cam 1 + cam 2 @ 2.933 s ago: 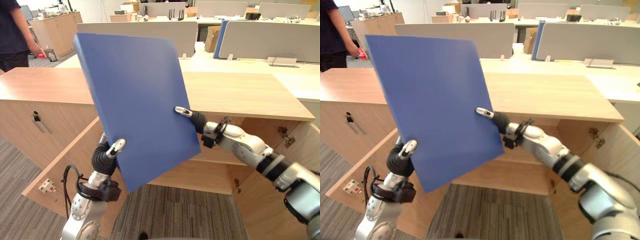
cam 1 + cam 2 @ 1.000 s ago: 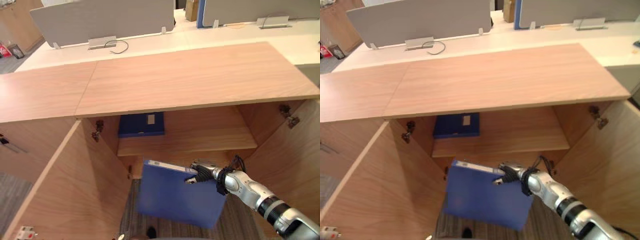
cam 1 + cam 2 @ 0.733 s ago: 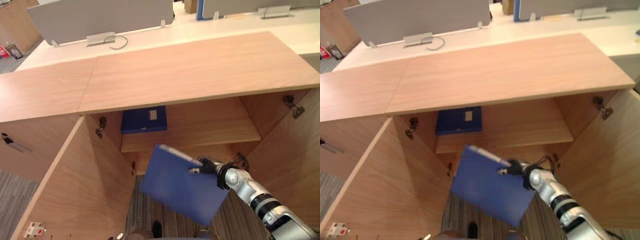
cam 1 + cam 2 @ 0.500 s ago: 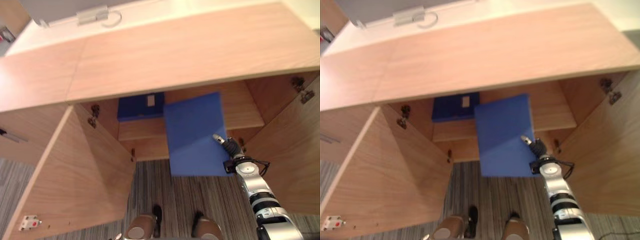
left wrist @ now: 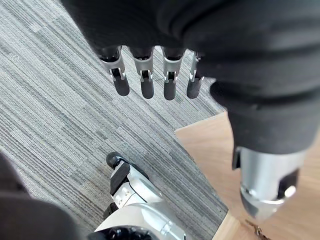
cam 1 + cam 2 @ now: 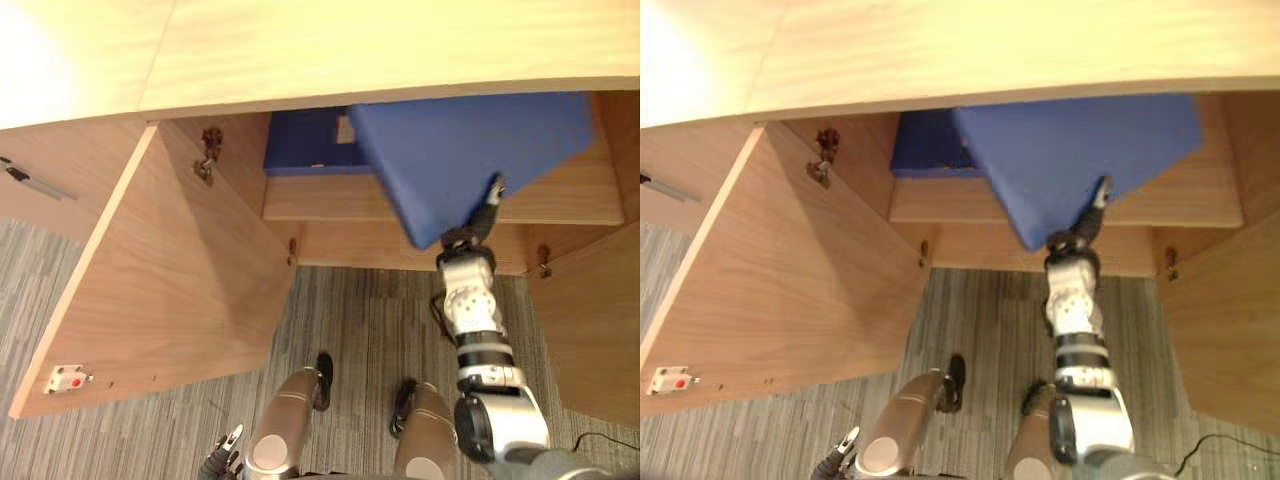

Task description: Walk over to the cabinet, pick up the folder, carry it to the office cabinet, place the folder inside the office cabinet, then close the office cabinet door

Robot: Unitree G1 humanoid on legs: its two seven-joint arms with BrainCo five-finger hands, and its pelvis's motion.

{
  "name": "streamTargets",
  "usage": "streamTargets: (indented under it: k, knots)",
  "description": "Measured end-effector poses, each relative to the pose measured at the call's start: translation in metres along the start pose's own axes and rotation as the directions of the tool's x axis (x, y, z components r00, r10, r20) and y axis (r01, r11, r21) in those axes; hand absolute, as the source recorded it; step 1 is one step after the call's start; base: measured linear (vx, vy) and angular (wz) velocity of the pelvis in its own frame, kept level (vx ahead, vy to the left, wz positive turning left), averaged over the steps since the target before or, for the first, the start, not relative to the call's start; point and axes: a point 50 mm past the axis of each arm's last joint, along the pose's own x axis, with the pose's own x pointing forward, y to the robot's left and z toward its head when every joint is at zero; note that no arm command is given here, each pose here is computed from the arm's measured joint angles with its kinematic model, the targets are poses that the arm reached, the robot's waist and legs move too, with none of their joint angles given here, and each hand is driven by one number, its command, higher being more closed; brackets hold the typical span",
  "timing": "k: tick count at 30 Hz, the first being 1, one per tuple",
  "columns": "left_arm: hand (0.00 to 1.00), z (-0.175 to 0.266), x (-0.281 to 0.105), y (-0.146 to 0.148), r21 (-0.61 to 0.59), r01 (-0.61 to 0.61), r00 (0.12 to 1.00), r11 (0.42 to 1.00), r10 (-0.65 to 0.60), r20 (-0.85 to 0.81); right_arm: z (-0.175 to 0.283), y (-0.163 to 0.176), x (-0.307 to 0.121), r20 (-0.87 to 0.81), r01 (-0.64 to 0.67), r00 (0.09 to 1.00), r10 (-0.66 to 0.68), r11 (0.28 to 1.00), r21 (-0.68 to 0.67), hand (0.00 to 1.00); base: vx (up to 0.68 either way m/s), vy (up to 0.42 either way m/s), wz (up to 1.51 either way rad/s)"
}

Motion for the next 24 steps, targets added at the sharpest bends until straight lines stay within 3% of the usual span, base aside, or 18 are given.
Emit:
streamTargets:
  k: [4, 8, 11, 13, 15, 19, 24]
  knots:
    - [0.0, 0.002, 0.002, -0.003, -0.025, -0.012, 1.0, 1.0, 0.012, 0.008, 0.034, 0.02, 0.021, 0.111, 0.033, 0.992, -0.056, 0.979, 0.199, 1.0, 0.12, 0.008, 0.31]
    - [0.0, 0.004, 0.003, -0.005, -0.039, -0.034, 0.999, 0.999, 0.034, 0.01, 0.089, 0.037, 0.042, 0.211, 0.066, 0.963, -0.169, 0.902, 0.426, 1.0, 0.09, -0.035, 0.51]
    - [0.0, 0.003, 0.003, -0.005, -0.039, -0.044, 0.999, 0.998, 0.044, 0.005, 0.113, 0.05, 0.05, 0.214, 0.071, 0.957, -0.198, 0.87, 0.488, 1.0, 0.07, -0.087, 0.45]
    - [0.0, 0.001, 0.003, -0.006, -0.04, -0.053, 0.999, 0.998, 0.052, -0.003, 0.129, 0.062, 0.055, 0.216, 0.079, 0.956, -0.197, 0.886, 0.456, 1.0, 0.06, -0.122, 0.34]
    - [0.0, 0.001, 0.003, -0.006, -0.037, -0.062, 0.998, 0.997, 0.062, -0.006, 0.141, 0.086, 0.06, 0.209, 0.082, 0.966, -0.154, 0.944, 0.32, 1.0, 0.02, -0.131, 0.32]
    - [0.0, 0.001, 0.003, -0.007, -0.032, -0.066, 0.998, 0.997, 0.066, -0.005, 0.135, 0.104, 0.064, 0.195, 0.107, 0.972, -0.127, 0.988, 0.11, 1.0, 0.0, -0.161, 0.25]
    - [0.0, 0.006, 0.003, -0.011, -0.038, -0.061, 0.998, 0.997, 0.062, 0.012, 0.142, 0.117, 0.063, 0.212, 0.101, 0.967, -0.137, 0.98, 0.172, 1.0, -0.04, -0.174, 0.25]
